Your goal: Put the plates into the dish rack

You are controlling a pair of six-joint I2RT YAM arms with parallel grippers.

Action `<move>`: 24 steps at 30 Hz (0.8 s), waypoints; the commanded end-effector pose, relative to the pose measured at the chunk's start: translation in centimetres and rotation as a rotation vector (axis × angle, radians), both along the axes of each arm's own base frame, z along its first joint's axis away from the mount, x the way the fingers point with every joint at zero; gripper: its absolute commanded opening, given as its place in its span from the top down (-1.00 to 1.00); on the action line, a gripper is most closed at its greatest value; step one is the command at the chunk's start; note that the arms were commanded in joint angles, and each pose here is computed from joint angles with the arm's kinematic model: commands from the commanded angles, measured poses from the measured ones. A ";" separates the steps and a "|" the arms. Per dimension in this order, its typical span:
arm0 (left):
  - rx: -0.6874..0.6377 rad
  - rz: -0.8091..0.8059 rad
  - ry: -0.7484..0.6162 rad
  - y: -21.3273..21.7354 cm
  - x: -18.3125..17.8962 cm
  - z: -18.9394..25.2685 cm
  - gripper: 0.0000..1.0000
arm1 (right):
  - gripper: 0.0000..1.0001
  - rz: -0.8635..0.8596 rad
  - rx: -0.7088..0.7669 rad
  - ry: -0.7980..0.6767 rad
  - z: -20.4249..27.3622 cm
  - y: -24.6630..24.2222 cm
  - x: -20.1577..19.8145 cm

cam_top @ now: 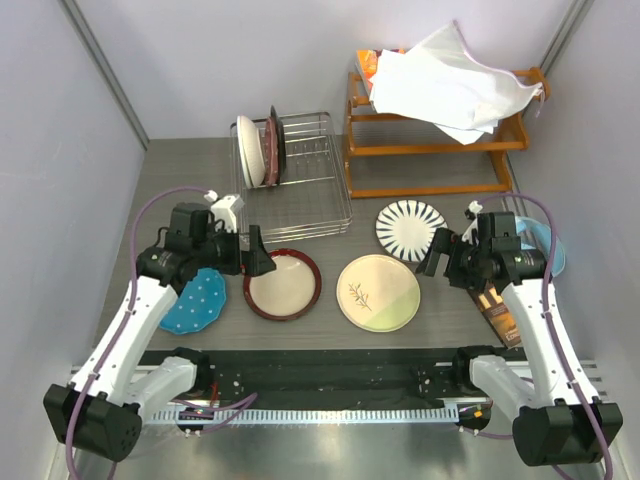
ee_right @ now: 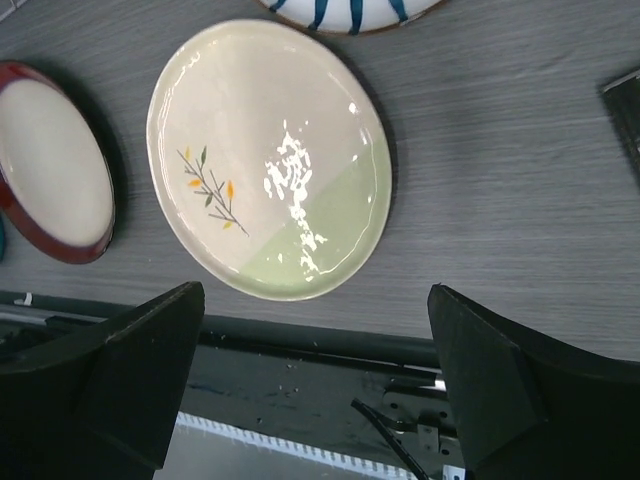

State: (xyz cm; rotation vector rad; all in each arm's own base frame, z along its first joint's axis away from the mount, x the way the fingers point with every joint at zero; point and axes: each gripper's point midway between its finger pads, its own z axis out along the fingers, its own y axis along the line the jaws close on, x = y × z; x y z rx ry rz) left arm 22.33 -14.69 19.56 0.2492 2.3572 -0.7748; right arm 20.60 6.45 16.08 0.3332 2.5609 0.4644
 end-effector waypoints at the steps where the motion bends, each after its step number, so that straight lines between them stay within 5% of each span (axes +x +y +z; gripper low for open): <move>1: -0.021 0.001 -0.014 -1.5 0.9 -0.4 -0.92 | -0.99 0.097 0.198 -0.029 0.2 3.5 -0.5; 9: 0.006 -0.170 0.034 -5.8 -0.5 -3.2 -0.73 | -0.90 0.143 0.414 -0.021 -2.2 6.3 0.2; 17: -0.019 -0.337 0.010 -10.6 -1.3 -3.6 -0.54 | -0.87 0.052 0.338 -0.031 -3.8 4.2 0.9; 24: 0.012 -0.400 0.040 -14.9 -0.5 -5.7 -0.70 | -0.86 -0.181 0.202 0.041 -6.4 -0.1 1.6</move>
